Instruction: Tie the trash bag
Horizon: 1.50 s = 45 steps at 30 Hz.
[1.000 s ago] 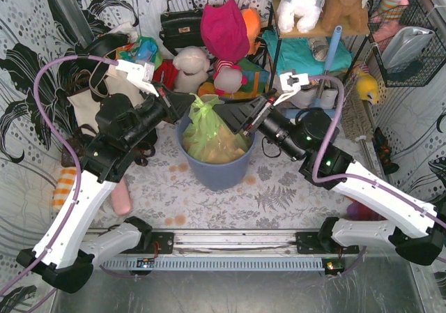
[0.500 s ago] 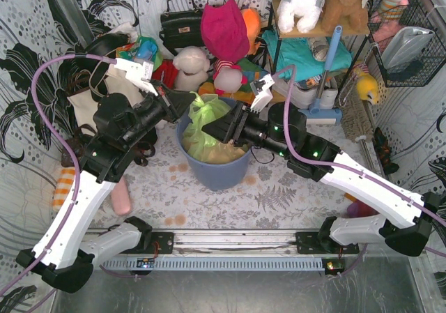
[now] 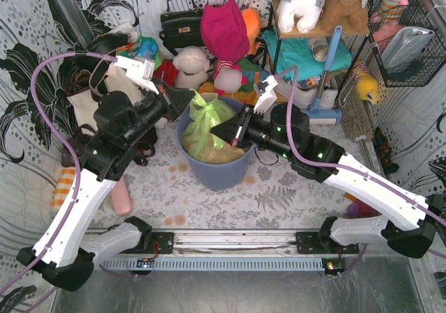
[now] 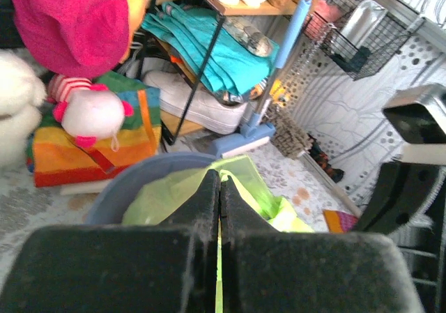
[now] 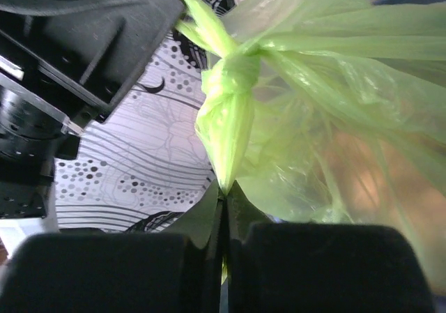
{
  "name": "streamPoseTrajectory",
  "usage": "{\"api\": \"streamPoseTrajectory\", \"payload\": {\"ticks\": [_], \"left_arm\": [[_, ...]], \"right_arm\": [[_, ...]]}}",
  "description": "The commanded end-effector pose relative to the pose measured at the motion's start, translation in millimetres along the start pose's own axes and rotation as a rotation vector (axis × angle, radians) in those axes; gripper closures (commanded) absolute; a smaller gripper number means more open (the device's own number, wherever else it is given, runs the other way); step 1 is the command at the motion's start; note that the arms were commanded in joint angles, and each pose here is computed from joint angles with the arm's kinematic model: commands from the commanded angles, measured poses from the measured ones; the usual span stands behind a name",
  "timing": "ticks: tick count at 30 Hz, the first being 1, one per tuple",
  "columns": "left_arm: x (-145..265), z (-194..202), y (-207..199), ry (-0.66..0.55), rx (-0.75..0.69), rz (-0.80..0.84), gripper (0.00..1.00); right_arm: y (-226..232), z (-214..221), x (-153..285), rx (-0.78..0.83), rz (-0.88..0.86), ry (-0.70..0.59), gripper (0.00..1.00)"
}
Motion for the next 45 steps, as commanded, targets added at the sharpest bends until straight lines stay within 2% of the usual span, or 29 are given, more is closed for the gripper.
{"api": "streamPoseTrajectory", "payload": {"ticks": [1,7,13,18,28,36,44,45], "left_arm": [[-7,-42,0,-0.127,-0.111,-0.043,1.0],[-27,-45,31,-0.139,-0.158,-0.186,1.0],[-51,-14,75,-0.089,-0.186,-0.326,1.0],[-70,10,119,-0.034,-0.228,-0.479,1.0],[-90,43,181,0.087,-0.267,-0.705,1.0],[-97,40,165,0.076,-0.228,-0.621,1.0],[-82,-7,91,-0.062,-0.182,-0.326,1.0],[-78,-13,82,-0.077,-0.176,-0.292,1.0]], "right_arm": [[4,-22,24,0.074,0.04,-0.052,1.0],[-13,-7,41,0.108,0.109,0.02,1.0],[-37,40,51,0.074,0.14,0.196,1.0],[-51,69,55,0.038,0.146,0.285,1.0],[-43,70,73,0.041,0.097,0.301,1.0],[-39,60,80,0.07,0.081,0.257,1.0],[-19,20,68,0.208,0.018,0.103,1.0],[-20,16,67,0.222,0.032,0.088,0.88]]}}
Point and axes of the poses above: each gripper's point midway between its finger pads, its own x axis back along the fingers, its own y axis along the line the jaws close on, z = x × y, the point moved 1 cm from there along x, back along the fingers, and after that the axes turned 6 degrees about x, right-handed, at the moved point
